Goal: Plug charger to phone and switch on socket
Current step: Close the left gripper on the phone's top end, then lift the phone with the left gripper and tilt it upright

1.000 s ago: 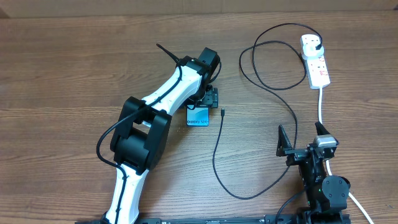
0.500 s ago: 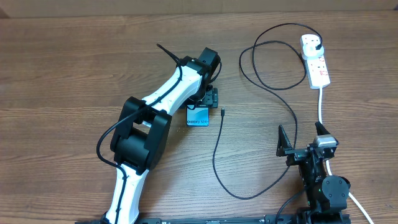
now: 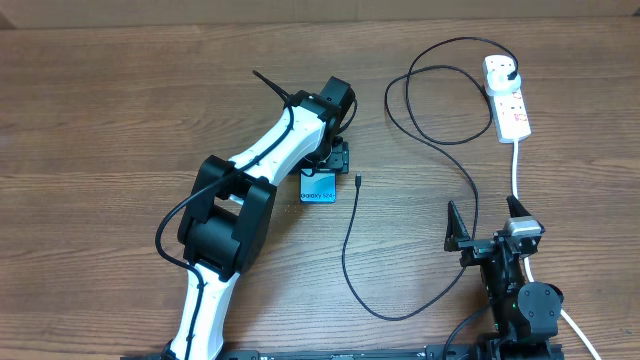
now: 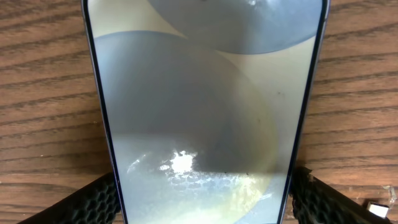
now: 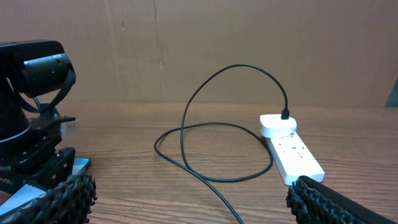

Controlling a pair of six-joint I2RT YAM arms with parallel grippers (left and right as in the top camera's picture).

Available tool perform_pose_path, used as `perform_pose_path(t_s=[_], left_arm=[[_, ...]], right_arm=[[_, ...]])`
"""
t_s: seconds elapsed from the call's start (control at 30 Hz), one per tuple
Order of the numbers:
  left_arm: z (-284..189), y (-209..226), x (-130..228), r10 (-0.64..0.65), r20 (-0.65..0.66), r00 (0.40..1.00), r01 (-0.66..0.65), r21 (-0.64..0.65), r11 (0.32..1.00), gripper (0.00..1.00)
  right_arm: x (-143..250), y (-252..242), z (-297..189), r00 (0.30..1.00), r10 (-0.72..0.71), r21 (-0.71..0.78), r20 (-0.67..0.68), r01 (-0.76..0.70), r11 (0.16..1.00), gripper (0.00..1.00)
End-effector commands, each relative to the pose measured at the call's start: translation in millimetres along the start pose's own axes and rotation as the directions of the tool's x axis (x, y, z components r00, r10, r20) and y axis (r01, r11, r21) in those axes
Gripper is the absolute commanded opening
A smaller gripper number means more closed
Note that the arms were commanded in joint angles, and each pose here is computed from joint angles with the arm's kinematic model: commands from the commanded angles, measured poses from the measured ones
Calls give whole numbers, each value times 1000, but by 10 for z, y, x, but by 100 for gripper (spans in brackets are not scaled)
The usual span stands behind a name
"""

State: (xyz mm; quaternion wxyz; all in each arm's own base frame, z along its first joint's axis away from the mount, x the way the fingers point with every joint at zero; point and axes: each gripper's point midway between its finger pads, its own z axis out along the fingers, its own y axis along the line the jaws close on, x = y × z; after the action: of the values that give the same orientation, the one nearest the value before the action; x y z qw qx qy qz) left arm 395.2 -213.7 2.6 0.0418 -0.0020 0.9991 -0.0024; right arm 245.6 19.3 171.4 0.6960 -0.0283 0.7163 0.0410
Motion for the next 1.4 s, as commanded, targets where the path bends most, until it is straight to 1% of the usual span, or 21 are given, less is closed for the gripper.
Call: perform_pose_path(t_s=[0.0, 0.17, 0.27, 0.37, 0.57, 0.63, 1.0, 1.2, 1.37], left_arm=[[208, 138, 74, 13, -38, 999, -15, -59, 998, 82], [209, 136, 71, 13, -37, 999, -15, -58, 998, 80], [210, 135, 71, 13, -37, 999, -15, -58, 998, 78], [209, 135, 71, 13, -37, 999, -15, -58, 998, 78], [209, 133, 66, 13, -35, 999, -15, -57, 998, 74], [209, 130, 62, 13, -33, 999, -15, -56, 998, 71], [193, 122, 67, 13, -38, 999, -15, -52, 999, 72], [85, 98, 63, 13, -48, 999, -15, -43, 999, 70], [-7, 81, 74, 13, -67, 998, -16, -37, 999, 70]], right_arm=[[11, -6, 1, 1000, -1, 2, 7, 1, 1000, 100], [11, -6, 1, 1000, -2, 2, 7, 2, 1000, 100], [11, -6, 1, 1000, -1, 2, 7, 1, 1000, 100], [11, -6, 1, 1000, -1, 2, 7, 1, 1000, 100], [11, -6, 1, 1000, -1, 2, 7, 1, 1000, 100], [11, -6, 1, 1000, -2, 2, 7, 2, 1000, 100], [11, -6, 1, 1000, -1, 2, 7, 1, 1000, 100], [11, -6, 1, 1000, -1, 2, 7, 1, 1000, 100], [11, -6, 1, 1000, -2, 2, 7, 2, 1000, 100]])
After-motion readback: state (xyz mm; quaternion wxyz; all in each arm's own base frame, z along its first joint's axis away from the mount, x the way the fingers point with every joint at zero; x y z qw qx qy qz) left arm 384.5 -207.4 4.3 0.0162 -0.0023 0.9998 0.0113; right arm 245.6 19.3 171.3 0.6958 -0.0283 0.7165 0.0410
